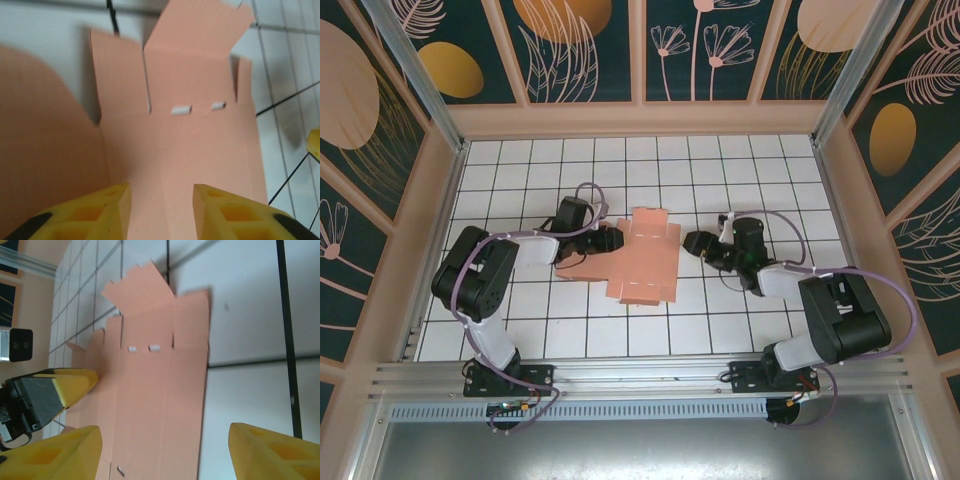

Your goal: Fold the paper box

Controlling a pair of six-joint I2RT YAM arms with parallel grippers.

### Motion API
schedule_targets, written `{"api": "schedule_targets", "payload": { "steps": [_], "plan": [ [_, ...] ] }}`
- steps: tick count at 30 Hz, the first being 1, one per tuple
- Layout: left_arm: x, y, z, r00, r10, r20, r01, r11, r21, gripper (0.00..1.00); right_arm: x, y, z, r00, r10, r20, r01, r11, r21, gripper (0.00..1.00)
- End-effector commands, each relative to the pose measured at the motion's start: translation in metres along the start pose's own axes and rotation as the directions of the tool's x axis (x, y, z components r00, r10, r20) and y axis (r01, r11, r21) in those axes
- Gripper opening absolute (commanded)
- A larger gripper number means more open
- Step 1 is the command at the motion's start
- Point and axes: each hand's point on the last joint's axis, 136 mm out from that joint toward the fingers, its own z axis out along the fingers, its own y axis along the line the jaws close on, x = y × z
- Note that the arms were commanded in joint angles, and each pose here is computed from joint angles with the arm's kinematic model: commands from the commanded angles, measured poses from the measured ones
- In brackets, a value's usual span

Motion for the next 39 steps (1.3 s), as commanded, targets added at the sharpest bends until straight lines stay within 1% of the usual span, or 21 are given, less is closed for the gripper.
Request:
{"api": "schedule_targets", "payload": {
  "steps": [1,4,7,14,17,18,22,23,25,27,28,29,30,32,34,36,37,39],
  "plan": [
    [0.027,0.019,0.007,0.997,-0.035,-0.069,0.032,0.999,-0.036,0.34,0.001,0.021,0.002,0.999,0.041,0.025,-0.040,0.997,-0.066,0.70],
    [0.035,0.036,0.008,0.995,-0.073,-0.061,0.067,0.992,-0.105,0.29,0.006,0.023,0.010,0.999,0.047,-0.006,-0.047,0.996,-0.072,0.70],
    [0.039,0.046,0.007,0.994,-0.099,-0.052,0.091,0.985,-0.147,0.28,0.008,0.022,0.017,0.998,0.061,-0.029,-0.063,0.995,-0.072,0.69],
    [0.044,0.052,0.008,0.990,-0.134,-0.033,0.128,0.979,-0.158,0.28,0.013,0.023,0.034,0.991,0.075,-0.110,-0.085,0.992,-0.091,0.63],
    [0.045,0.053,0.009,0.989,-0.146,-0.028,0.140,0.978,-0.154,0.28,0.017,0.029,0.040,0.986,0.076,-0.146,-0.094,0.989,-0.118,0.57],
    [0.044,0.052,0.009,0.989,-0.149,-0.025,0.144,0.978,-0.149,0.28,0.018,0.030,0.042,0.985,0.073,-0.157,-0.093,0.988,-0.122,0.54],
    [0.043,0.051,0.008,0.986,-0.165,-0.007,0.162,0.977,-0.136,0.29,0.020,0.032,0.047,0.981,0.073,-0.179,-0.096,0.988,-0.124,0.39],
    [0.043,0.051,0.008,0.986,-0.169,-0.003,0.167,0.977,-0.135,0.29,0.021,0.031,0.047,0.981,0.072,-0.181,-0.094,0.988,-0.119,0.32],
    [0.042,0.051,0.006,0.985,-0.173,0.008,0.173,0.975,-0.137,0.30,0.020,0.030,0.047,0.981,0.074,-0.178,-0.095,0.989,-0.110,0.21],
    [0.040,0.049,0.005,0.984,-0.175,0.017,0.175,0.976,-0.131,0.31,0.019,0.029,0.047,0.982,0.073,-0.175,-0.092,0.991,-0.099,0.09],
    [0.039,0.047,0.004,0.985,-0.173,0.022,0.175,0.977,-0.124,0.33,0.019,0.028,0.047,0.982,0.072,-0.173,-0.088,0.992,-0.089,0.02],
    [0.035,0.044,0.003,0.985,-0.167,0.035,0.170,0.979,-0.111,0.39,0.018,0.026,0.048,0.983,0.064,-0.171,-0.077,0.994,-0.074,0.00],
    [0.029,0.036,0.000,0.987,-0.147,0.058,0.151,0.985,-0.079,0.48,0.016,0.023,0.048,0.984,0.049,-0.172,-0.059,0.997,-0.055,0.00],
    [0.015,0.017,-0.009,0.990,-0.092,0.107,0.094,0.995,-0.016,0.59,0.012,0.014,0.048,0.983,0.015,-0.181,-0.014,1.000,0.003,0.00],
    [-0.004,-0.002,-0.025,0.981,-0.043,0.187,0.040,0.999,0.019,0.70,0.005,0.003,0.047,0.977,-0.038,-0.209,0.055,0.996,0.075,0.00],
    [-0.017,-0.013,-0.042,0.967,-0.010,0.256,0.005,1.000,0.019,0.79,-0.006,-0.006,0.043,0.961,-0.117,-0.251,0.155,0.979,0.133,0.00],
    [-0.021,-0.015,-0.046,0.962,0.005,0.272,-0.009,1.000,0.014,0.83,-0.012,-0.011,0.041,0.951,-0.153,-0.270,0.202,0.965,0.165,0.00],
    [-0.024,-0.019,-0.050,0.962,0.043,0.269,-0.044,0.999,-0.006,0.90,-0.027,-0.023,0.034,0.931,-0.202,-0.303,0.281,0.928,0.245,0.00]
  ]
}}
